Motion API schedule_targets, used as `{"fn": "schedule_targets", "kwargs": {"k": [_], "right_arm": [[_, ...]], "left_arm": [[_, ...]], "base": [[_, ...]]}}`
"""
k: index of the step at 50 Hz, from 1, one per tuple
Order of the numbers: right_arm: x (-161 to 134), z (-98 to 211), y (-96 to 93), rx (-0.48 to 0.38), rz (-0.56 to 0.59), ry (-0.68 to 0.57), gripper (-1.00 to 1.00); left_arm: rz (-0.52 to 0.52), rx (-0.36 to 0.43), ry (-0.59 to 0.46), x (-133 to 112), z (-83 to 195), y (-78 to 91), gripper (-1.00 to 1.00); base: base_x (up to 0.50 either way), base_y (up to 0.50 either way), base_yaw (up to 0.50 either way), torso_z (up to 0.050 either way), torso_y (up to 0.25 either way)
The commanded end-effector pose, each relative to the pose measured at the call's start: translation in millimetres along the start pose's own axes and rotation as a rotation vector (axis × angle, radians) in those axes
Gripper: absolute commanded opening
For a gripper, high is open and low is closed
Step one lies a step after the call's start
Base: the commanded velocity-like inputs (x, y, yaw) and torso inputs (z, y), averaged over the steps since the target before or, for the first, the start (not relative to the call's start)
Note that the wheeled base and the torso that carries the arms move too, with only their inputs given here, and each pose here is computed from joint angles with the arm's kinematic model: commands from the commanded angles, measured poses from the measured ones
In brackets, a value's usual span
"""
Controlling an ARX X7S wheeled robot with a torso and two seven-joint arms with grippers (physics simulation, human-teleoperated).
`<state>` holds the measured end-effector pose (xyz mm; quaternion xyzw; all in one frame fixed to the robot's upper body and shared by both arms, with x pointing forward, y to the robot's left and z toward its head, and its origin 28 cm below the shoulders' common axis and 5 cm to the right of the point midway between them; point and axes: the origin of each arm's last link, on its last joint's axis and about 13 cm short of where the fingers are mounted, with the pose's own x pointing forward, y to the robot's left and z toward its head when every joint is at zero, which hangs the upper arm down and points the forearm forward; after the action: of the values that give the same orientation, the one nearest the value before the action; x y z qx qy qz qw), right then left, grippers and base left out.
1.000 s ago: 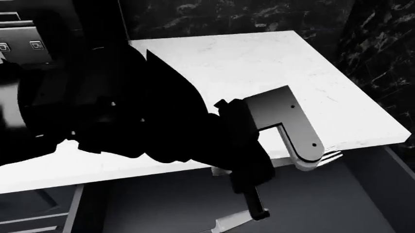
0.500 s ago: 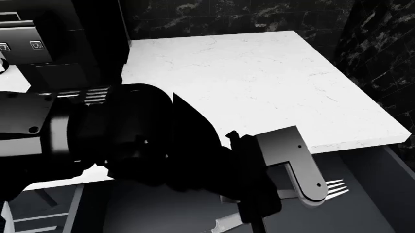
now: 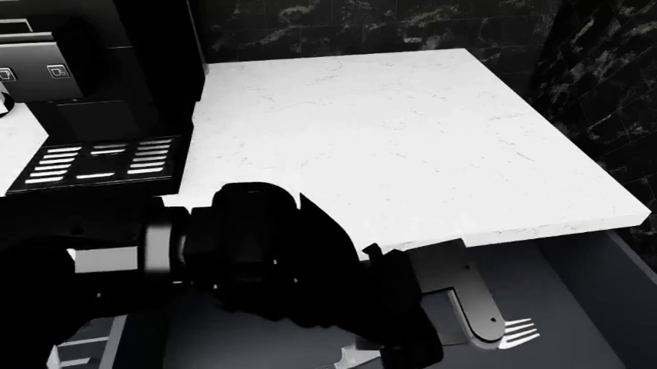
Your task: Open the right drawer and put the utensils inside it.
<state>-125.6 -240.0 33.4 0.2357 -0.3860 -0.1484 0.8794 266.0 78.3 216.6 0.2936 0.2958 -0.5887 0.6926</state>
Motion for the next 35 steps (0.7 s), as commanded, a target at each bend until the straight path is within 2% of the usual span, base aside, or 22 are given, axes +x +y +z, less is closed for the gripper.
{"fn": "schedule_targets", "kwargs": {"k": [1, 11, 26, 35], "right_arm": [[-0.1, 0.1, 0.3, 0.003, 0.001, -0.002, 1.0], [-1.1, 1.5, 1.5, 0.003, 0.002, -0.005, 1.0], [-1.5, 1.2, 1.0, 0.003, 0.0, -0.007, 1.0], [-0.8, 0.5, 0.3, 0.003, 0.0, -0.004, 1.0]], "left_arm": [[-0.021, -0.035, 0.036, 19.2, -12.6, 2.4, -1.0], [-0.025, -0.096, 0.063, 31.7, -23.1, 9.2, -1.0], [-0.031, -0.134, 0.124, 51.4, -42.4, 10.4, -1.0], [-0.042, -0.141, 0.138, 53.4, -44.7, 11.1, -1.0]], "base": [[0.0, 0.0, 0.0, 0.0, 0.0], [0.0, 0.0, 0.0, 0.0, 0.0], [0.0, 0.0, 0.0, 0.0, 0.0], [0.0, 0.0, 0.0, 0.0, 0.0]]}}
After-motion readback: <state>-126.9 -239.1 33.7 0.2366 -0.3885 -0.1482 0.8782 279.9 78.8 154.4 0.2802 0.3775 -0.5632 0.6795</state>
